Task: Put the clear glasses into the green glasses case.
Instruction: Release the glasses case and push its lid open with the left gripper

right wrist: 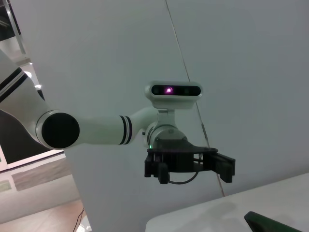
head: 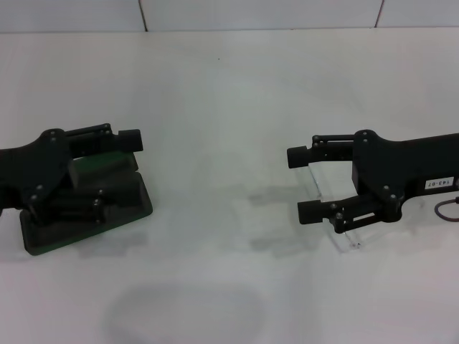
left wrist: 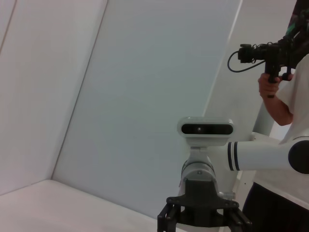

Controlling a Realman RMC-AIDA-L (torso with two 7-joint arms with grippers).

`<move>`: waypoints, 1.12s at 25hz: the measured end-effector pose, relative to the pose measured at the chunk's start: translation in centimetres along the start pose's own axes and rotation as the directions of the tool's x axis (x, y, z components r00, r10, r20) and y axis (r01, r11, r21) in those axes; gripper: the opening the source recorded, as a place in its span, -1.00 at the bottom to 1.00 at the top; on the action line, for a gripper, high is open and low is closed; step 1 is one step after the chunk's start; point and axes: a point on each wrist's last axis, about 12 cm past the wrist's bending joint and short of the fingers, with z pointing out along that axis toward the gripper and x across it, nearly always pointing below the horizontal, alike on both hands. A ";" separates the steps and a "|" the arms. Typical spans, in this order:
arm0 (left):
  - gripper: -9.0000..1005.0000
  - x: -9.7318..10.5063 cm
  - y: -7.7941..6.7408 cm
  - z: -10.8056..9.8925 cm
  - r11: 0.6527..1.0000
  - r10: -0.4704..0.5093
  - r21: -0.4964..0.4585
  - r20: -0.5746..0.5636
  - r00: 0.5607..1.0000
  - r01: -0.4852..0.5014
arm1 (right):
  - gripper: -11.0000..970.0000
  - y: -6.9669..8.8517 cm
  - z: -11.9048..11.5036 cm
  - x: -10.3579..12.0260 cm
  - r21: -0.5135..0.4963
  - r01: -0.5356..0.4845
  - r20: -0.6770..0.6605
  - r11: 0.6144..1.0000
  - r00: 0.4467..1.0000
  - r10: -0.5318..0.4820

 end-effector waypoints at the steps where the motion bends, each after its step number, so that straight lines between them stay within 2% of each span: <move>1: 0.72 0.0 0.0 0.0 1.000 0.000 0.002 0.000 1.000 0.000 | 0.77 0.0 0.0 0.0 0.000 0.002 0.002 1.000 1.000 -0.002; 15: 0.72 0.2 0.0 0.3 1.000 -0.007 0.009 -0.005 1.000 0.007 | 0.76 0.2 0.0 0.2 0.012 0.006 0.026 1.000 1.000 -0.007; 19: 0.71 -0.3 0.1 0.3 1.000 0.002 0.001 -0.013 1.000 -0.002 | 0.76 -0.2 -0.8 0.4 0.082 0.019 0.038 0.996 0.999 -0.022; 21: 0.71 -1.1 0.3 0.2 1.000 0.012 -0.016 -0.020 1.000 -0.012 | 0.76 -0.4 -1.3 0.5 0.120 0.018 0.040 0.993 0.999 -0.023; 22: 0.71 -1.7 0.5 0.0 0.999 0.015 -0.035 -0.031 0.999 -0.016 | 0.76 -0.7 -3.0 0.7 0.205 0.013 0.054 0.979 0.998 -0.024; 23: 0.71 -4.3 1.1 -0.2 0.992 0.022 -0.122 -0.110 0.994 -0.035 | 0.76 -0.7 -3.7 0.8 0.232 0.010 0.062 0.973 0.998 -0.025; 25: 0.71 -6.0 1.4 -0.1 0.979 0.003 -0.198 -0.182 0.983 -0.040 | 0.76 -0.5 -5.6 1.0 0.310 0.001 0.096 0.951 0.995 -0.032; 26: 0.71 -6.0 1.4 -0.1 0.979 0.003 -0.198 -0.182 0.983 -0.040 | 0.76 -0.3 -6.7 1.2 0.355 -0.006 0.118 0.935 0.992 -0.039; 27: 0.71 -8.0 1.4 0.0 0.949 -0.011 -0.302 -0.300 0.954 -0.084 | 0.76 -0.2 -7.1 1.3 0.370 -0.008 0.125 0.929 0.991 -0.041; 28: 0.71 -8.5 1.3 0.0 0.936 -0.015 -0.336 -0.344 0.939 -0.108 | 0.76 -0.1 -7.4 1.4 0.383 -0.012 0.132 0.924 0.990 -0.042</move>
